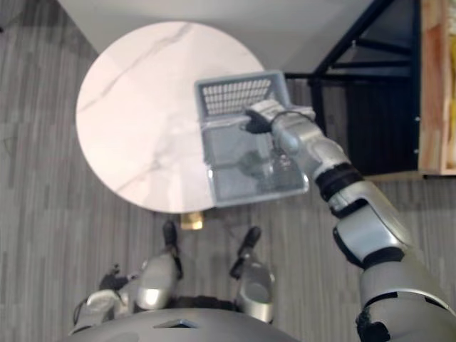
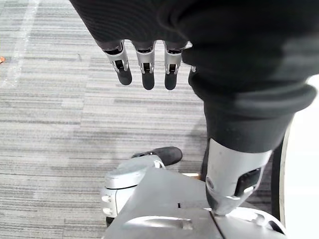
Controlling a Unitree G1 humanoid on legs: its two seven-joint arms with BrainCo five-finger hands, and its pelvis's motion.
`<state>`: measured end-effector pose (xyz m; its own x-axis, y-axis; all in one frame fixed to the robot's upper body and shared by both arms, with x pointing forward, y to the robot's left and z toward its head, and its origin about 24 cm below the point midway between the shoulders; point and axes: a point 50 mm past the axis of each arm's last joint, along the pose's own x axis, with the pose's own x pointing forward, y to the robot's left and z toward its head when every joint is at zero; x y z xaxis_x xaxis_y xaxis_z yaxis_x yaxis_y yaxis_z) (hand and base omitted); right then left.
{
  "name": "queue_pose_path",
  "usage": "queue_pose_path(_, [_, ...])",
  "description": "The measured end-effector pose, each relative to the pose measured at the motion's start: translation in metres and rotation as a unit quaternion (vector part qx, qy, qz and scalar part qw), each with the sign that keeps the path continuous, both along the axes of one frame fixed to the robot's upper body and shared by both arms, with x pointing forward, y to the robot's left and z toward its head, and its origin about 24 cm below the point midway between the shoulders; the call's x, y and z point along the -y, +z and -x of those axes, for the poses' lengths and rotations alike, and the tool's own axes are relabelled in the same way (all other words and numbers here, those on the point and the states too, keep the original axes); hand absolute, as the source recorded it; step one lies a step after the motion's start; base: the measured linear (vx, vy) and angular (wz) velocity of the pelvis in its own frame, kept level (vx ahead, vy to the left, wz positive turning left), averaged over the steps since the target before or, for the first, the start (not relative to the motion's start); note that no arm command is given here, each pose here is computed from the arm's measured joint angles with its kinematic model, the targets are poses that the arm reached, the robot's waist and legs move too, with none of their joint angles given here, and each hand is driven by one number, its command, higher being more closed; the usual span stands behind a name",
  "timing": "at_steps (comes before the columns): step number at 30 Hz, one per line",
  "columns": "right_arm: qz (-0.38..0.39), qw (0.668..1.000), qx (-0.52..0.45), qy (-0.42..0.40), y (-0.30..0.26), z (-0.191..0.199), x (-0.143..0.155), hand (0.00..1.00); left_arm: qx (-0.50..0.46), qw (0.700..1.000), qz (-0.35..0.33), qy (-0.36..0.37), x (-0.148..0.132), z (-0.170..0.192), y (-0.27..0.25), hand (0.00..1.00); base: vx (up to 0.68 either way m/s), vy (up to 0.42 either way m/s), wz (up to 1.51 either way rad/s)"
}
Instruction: Pick vegetable in the basket
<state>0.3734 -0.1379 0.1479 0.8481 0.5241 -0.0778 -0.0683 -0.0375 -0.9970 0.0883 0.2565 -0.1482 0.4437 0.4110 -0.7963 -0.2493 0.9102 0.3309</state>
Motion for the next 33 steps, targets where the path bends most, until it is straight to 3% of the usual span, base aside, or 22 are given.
queue_pose_path(5, [0.013, 0.998, -0.009, 0.062, -0.007, 0.022, -0.009, 1.0, -0.031, 0.999, -0.013, 0.004, -0.015, 0.019, 0.0, 0.0, 0.01, -0.019, -0.12])
queue_pose_path(19, [0.008, 0.989, -0.068, 0.131, -0.033, 0.069, -0.001, 1.0, -0.083, 0.996, -0.012, 0.001, -0.014, 0.047, -0.006, 0.0, -0.01, -0.015, -0.08])
queue_pose_path(27, [-0.025, 0.99, -0.097, 0.1, -0.053, 0.088, 0.018, 1.0, -0.092, 0.996, -0.008, 0.001, -0.008, 0.056, -0.008, 0.0, 0.0, 0.004, -0.19])
queue_pose_path(33, [-0.036, 0.994, -0.065, 0.075, -0.046, 0.11, 0.036, 1.0, -0.097, 0.993, -0.031, -0.062, -0.016, 0.044, -0.004, 0.0, -0.16, 0.129, -0.61])
